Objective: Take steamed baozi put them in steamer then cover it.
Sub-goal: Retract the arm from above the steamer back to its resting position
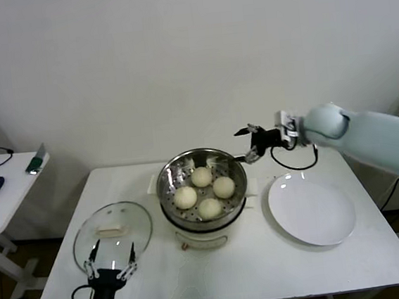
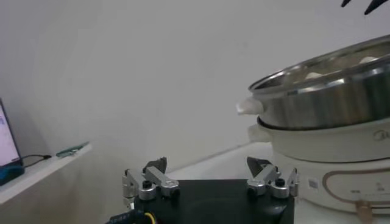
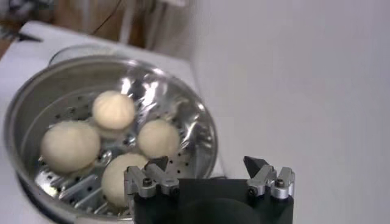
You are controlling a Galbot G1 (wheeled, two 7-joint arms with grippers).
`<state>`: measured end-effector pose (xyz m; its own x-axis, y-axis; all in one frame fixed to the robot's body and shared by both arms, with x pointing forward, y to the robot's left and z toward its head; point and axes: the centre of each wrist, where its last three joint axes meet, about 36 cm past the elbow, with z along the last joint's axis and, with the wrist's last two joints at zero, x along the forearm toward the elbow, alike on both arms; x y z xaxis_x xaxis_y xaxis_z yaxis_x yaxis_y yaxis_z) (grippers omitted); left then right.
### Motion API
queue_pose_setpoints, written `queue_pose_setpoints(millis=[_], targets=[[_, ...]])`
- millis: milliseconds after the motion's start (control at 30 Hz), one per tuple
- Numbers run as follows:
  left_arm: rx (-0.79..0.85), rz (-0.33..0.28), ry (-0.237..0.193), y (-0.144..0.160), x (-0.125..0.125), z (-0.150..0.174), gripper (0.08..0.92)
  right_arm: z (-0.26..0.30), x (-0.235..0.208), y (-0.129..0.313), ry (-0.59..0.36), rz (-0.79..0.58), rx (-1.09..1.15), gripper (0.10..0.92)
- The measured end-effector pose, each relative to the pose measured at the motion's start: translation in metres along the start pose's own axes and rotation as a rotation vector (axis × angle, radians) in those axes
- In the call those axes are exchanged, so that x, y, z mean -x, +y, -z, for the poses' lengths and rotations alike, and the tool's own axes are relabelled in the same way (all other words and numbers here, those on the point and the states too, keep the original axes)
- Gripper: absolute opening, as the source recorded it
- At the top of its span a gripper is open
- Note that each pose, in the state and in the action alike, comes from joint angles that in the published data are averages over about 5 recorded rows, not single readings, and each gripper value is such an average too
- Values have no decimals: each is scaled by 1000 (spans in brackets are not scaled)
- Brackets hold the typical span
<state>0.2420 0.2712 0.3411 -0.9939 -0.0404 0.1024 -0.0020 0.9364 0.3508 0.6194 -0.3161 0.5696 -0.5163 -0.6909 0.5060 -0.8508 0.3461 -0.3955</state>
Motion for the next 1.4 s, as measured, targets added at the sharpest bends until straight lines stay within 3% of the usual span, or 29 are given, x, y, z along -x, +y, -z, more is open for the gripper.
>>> queue_pose_setpoints(millis=[400, 667, 1033, 1400], targets=[[89, 63, -1, 13, 8, 11, 823, -75, -19, 72, -232, -304, 224, 823], [305, 94, -10, 27, 19, 21, 823, -106, -25, 118, -317, -457, 387, 823], [824, 49, 30, 32, 28, 15, 823, -149, -38, 182, -332, -629, 631, 823], [1104, 32, 57, 25, 63, -31, 823, -182, -51, 234, -266, -731, 759, 823]])
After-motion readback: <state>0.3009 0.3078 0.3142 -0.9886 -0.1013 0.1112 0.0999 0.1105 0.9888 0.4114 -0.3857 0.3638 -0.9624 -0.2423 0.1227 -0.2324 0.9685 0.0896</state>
